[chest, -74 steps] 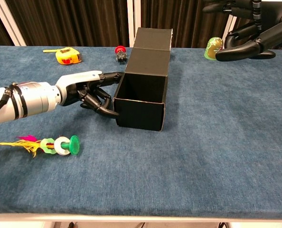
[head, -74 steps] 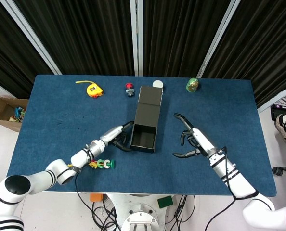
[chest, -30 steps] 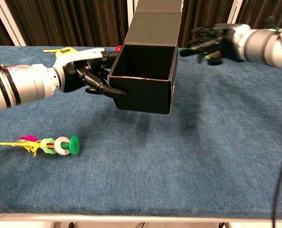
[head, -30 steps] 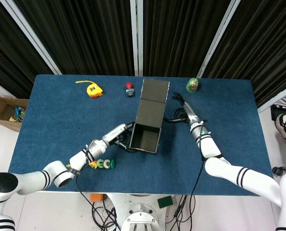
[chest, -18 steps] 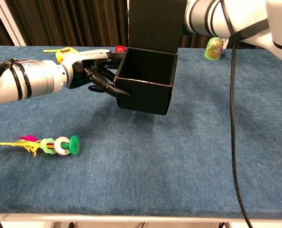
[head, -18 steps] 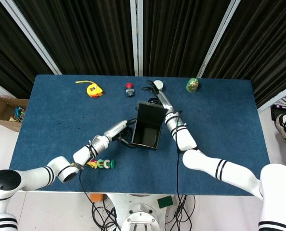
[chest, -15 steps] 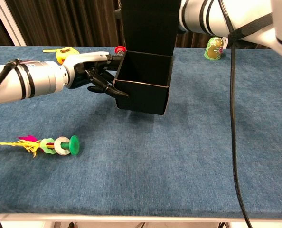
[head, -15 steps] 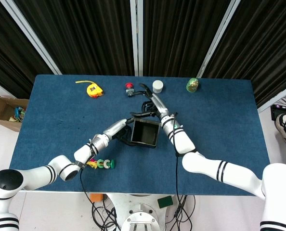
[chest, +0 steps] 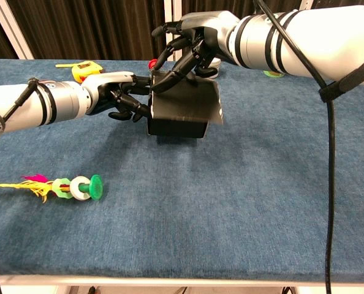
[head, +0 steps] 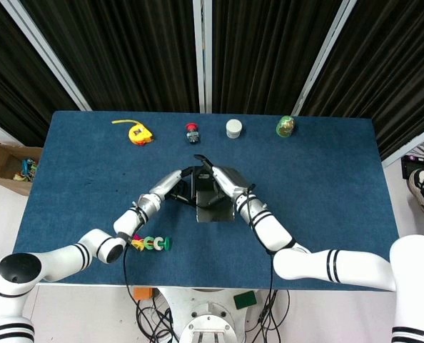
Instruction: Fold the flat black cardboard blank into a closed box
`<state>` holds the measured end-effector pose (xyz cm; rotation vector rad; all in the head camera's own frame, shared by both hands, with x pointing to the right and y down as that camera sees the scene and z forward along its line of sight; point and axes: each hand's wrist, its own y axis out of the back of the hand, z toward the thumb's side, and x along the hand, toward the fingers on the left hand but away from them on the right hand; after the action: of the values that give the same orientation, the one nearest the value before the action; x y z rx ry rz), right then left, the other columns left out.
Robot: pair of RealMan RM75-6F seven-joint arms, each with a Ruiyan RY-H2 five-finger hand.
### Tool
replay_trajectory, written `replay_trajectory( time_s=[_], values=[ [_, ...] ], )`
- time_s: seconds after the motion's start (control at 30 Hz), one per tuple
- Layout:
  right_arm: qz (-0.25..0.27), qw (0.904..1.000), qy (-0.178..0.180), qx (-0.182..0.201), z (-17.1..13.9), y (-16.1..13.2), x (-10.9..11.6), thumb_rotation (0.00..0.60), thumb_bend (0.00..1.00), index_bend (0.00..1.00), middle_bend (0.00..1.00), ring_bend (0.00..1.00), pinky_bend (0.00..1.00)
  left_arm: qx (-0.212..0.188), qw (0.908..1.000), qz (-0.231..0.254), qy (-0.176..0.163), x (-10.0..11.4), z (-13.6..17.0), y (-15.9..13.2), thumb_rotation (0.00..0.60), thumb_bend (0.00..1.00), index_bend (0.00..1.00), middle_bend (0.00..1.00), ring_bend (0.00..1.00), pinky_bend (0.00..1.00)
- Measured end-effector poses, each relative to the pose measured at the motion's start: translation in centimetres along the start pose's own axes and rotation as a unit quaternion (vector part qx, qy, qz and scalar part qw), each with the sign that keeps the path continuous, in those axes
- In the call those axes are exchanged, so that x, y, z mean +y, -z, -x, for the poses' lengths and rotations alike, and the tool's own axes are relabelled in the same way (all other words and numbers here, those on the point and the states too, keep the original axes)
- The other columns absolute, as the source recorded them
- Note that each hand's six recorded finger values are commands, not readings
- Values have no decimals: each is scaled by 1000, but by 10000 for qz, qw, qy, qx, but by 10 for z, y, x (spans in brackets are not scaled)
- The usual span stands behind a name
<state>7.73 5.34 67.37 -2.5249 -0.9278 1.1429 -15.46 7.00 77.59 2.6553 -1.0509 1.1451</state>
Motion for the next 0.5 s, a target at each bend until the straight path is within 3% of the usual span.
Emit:
replay_trajectory(
  time_s=[0.13, 0.33, 0.4, 0.5],
  values=[
    [-594, 9981, 174, 19, 0, -1, 3, 600, 0, 127, 308, 739, 1000, 69, 9999, -78, -90, 1, 0, 4, 499, 93, 306, 324, 695, 979],
    [-1286, 9908, 412, 7, 6, 0, 5, 600, 0, 143, 305, 739, 1000, 168, 9992, -304, -191, 1, 0, 10, 440, 93, 36, 190, 693, 979],
    [-1350, 9900, 416, -13, 8, 0, 3, 600, 0, 145, 305, 739, 1000, 186, 9986, -445, -236, 2, 1, 12, 387, 93, 0, 164, 691, 978],
    [-1349, 9900, 415, -35, 10, 1, 2, 600, 0, 147, 306, 740, 1000, 210, 9970, -683, -297, 3, 2, 15, 353, 92, 0, 150, 691, 976]
  ],
)
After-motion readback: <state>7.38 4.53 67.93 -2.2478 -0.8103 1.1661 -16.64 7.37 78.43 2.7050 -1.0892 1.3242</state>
